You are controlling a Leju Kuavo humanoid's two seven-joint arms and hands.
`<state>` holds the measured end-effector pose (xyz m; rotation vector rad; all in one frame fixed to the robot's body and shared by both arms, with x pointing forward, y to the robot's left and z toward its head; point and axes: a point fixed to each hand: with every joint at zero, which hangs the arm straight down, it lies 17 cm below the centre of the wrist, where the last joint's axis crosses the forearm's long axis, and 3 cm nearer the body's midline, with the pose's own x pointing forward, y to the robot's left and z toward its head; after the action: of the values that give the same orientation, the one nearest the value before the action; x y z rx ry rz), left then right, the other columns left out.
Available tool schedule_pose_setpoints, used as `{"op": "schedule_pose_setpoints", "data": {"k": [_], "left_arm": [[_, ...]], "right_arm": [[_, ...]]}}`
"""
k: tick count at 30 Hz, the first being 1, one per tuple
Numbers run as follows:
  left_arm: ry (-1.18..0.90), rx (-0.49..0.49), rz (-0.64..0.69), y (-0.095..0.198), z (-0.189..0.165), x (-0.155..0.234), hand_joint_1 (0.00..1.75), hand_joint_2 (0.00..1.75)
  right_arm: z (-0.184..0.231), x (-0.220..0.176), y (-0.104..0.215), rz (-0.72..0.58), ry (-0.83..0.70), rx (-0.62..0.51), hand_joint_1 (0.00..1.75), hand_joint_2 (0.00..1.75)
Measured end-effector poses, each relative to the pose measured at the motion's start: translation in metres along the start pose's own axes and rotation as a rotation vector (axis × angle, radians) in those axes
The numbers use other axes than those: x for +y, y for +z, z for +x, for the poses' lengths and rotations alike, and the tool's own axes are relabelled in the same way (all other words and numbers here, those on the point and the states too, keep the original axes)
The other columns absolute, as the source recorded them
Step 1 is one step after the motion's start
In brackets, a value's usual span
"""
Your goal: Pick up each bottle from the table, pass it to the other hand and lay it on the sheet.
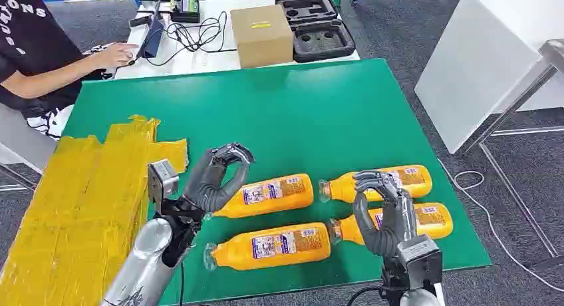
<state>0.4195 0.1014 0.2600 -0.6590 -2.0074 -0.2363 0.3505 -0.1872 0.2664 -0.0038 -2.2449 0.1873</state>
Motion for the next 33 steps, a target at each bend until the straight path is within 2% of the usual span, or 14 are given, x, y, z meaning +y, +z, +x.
{"op": "schedule_pose_setpoints", "data": {"k": [3,4,7,9,15,22,23,24,29,31,33], "left_arm": [[-0.026,-0.014,0.016,-0.001,0.002,0.003,1.75,1.75],[-0.105,-0.065,0.048,-0.005,0.009,0.008,1.75,1.75],[-0.482,-0.295,0.232,-0.041,0.057,0.017,1.75,1.75],[-0.546,-0.362,0.32,-0.053,0.077,0.016,1.75,1.75],[-0.529,-0.393,0.279,-0.06,0.081,-0.005,1.75,1.75],[-0.524,-0.396,0.266,-0.061,0.081,-0.01,1.75,1.75],[-0.524,-0.396,0.264,-0.061,0.081,-0.01,1.52,1.75],[-0.524,-0.397,0.262,-0.061,0.081,-0.011,0.0,1.75],[-0.531,-0.399,0.265,-0.061,0.082,-0.012,0.0,1.75],[-0.542,-0.386,0.262,-0.062,0.08,-0.013,0.0,1.75],[-0.551,-0.377,0.256,-0.063,0.078,-0.014,0.0,1.75]], "right_arm": [[0.003,-0.002,-0.001,-0.007,0.012,-0.018,1.75,1.75],[0.008,-0.004,-0.01,-0.037,0.049,-0.066,1.75,1.75],[0.019,0.004,-0.072,-0.181,0.09,-0.186,1.75,1.75],[0.025,0.026,-0.093,-0.169,0.06,-0.216,1.75,1.75],[0.027,0.052,-0.105,-0.125,0.034,-0.229,1.75,1.75],[0.025,0.062,-0.106,-0.096,0.032,-0.229,1.75,1.75],[0.024,0.062,-0.106,-0.093,0.033,-0.228,1.59,1.75],[0.024,0.062,-0.106,-0.092,0.034,-0.227,0.0,1.75],[0.021,0.059,-0.106,-0.114,0.084,-0.214,0.0,1.75],[0.021,0.06,-0.107,-0.11,0.181,-0.21,0.0,1.75],[0.01,0.069,-0.107,-0.045,0.311,-0.156,0.0,1.75]]}}
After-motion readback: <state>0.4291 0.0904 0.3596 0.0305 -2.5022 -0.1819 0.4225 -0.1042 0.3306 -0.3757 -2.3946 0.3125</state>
